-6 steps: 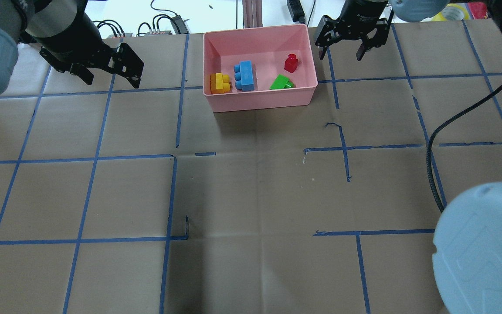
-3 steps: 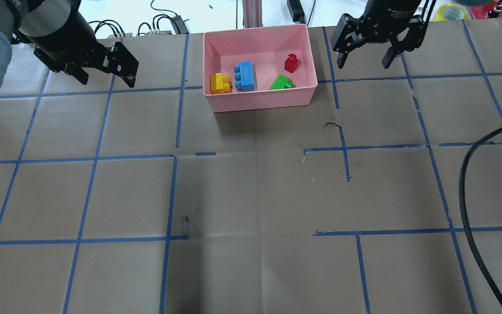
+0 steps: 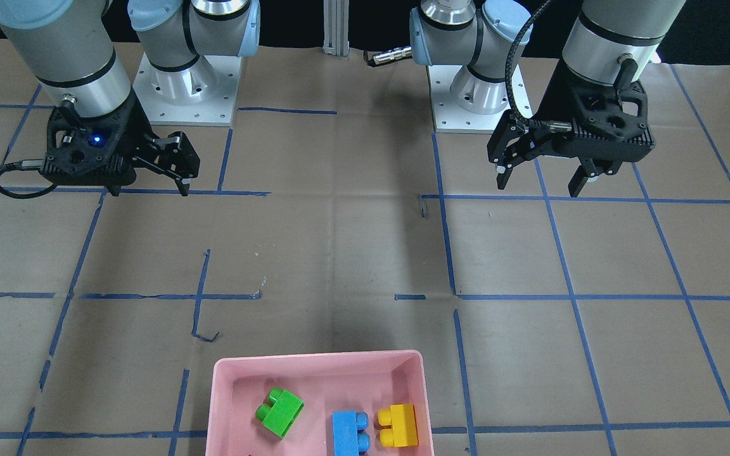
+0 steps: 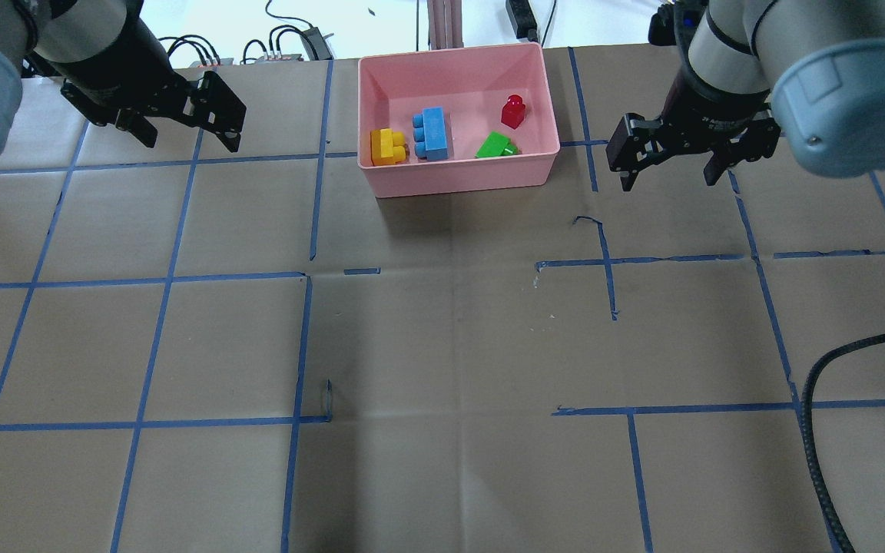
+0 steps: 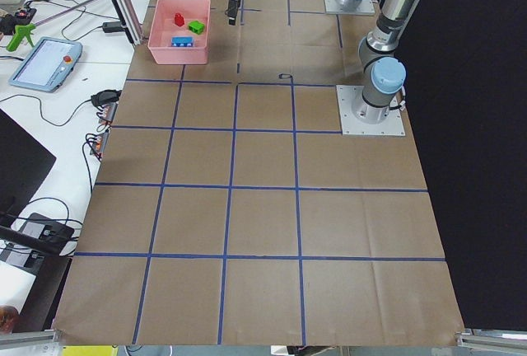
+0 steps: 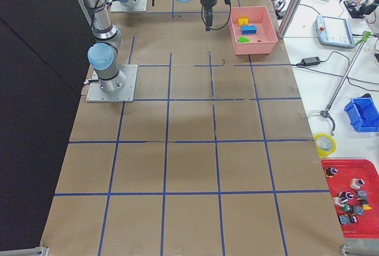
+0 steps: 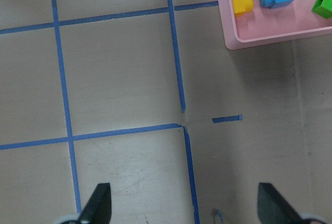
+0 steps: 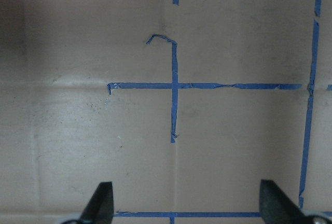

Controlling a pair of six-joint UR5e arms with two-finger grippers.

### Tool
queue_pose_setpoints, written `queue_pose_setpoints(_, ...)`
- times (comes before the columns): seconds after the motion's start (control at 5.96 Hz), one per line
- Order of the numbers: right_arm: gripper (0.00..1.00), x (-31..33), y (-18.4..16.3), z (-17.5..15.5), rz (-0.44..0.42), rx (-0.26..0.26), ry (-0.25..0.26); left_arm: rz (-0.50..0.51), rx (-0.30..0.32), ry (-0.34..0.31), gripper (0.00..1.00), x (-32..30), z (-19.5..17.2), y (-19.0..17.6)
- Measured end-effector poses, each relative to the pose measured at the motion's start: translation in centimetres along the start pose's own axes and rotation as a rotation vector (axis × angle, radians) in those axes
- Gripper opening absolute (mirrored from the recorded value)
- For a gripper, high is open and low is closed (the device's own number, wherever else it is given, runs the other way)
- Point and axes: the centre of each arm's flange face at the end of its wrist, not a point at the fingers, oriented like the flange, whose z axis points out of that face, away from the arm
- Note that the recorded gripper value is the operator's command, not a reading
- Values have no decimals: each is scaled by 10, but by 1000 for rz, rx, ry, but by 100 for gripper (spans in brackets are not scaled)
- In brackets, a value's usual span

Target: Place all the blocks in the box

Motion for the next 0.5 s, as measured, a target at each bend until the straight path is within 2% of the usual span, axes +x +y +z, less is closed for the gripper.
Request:
queue_pose_setpoints(0.17,100,-4,6,1,21,8,-2,-6,-1,0,99,1,0,0)
queue_pose_setpoints(0.5,100,-18,11,-19,10,5,-4,-10,-2,1,99,2,1,0)
